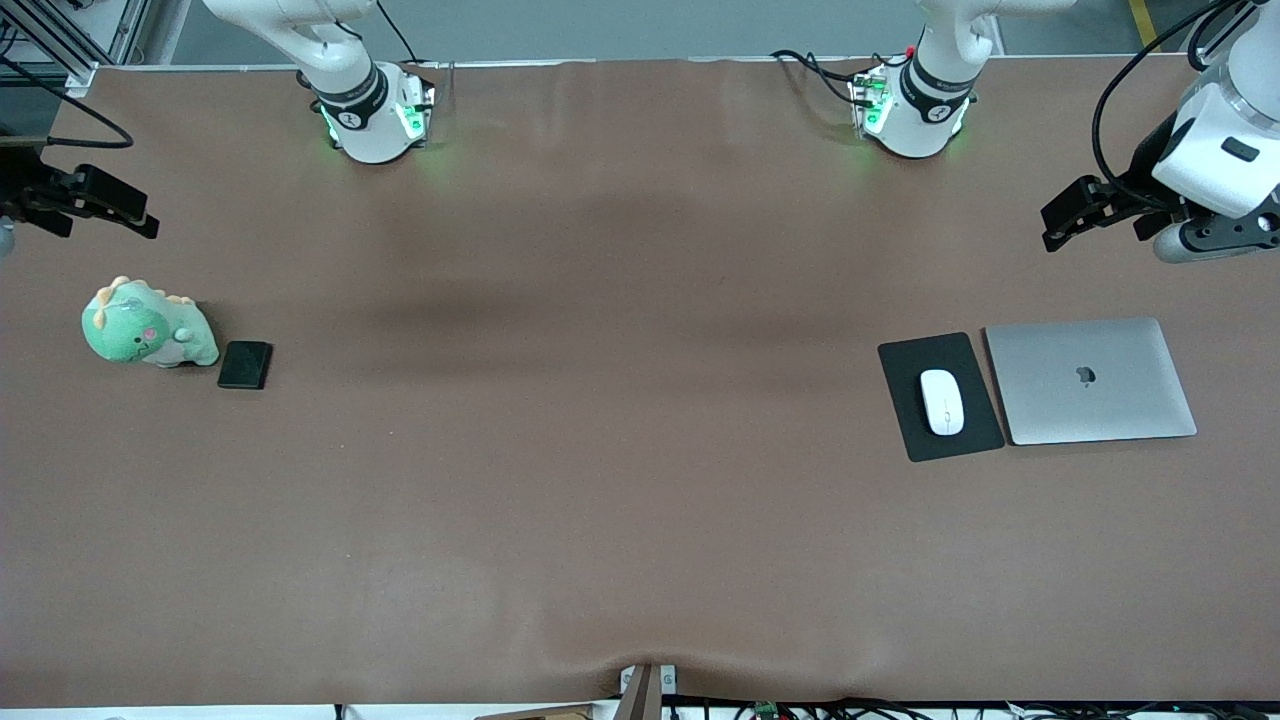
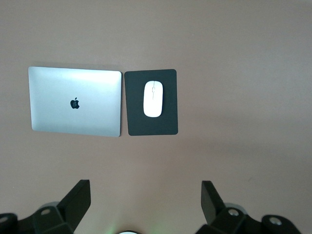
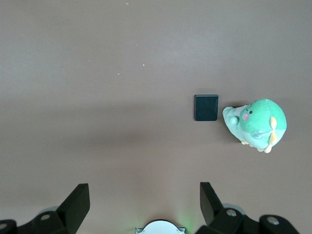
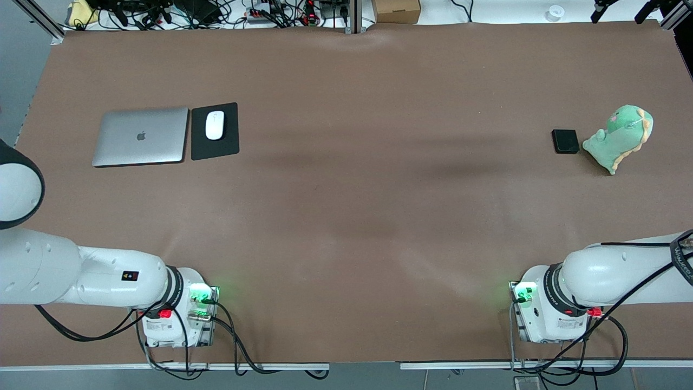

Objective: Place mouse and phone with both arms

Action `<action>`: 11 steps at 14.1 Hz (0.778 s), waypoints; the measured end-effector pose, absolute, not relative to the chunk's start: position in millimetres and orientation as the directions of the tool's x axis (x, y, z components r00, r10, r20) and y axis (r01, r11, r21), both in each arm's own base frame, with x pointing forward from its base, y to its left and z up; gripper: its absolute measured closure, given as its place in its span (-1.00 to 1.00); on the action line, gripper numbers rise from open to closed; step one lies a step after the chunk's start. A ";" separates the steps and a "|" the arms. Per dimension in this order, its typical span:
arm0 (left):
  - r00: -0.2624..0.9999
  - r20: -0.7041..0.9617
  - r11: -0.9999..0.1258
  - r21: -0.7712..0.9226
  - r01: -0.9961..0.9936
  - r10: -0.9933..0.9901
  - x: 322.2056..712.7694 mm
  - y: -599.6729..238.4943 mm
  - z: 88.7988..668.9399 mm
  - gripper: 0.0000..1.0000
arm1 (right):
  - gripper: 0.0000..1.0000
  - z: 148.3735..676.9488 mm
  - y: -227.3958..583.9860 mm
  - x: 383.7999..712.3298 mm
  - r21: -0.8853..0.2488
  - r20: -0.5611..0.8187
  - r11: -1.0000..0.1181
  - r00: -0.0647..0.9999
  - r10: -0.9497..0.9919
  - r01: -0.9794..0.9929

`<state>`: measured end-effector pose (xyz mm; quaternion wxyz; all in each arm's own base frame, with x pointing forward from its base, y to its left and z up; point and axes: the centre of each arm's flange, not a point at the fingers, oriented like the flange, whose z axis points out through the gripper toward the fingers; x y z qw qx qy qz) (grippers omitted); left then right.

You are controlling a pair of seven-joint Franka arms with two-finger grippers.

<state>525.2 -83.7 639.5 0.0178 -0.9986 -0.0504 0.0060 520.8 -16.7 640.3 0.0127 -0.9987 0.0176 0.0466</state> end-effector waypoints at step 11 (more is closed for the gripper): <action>0.993 0.048 -0.993 -0.035 0.109 0.107 503.0 -108.2 654.5 -1.00 | -1.00 640.5 -18.1 521.4 -0.022 -0.089 -0.999 0.995 -0.036 -0.038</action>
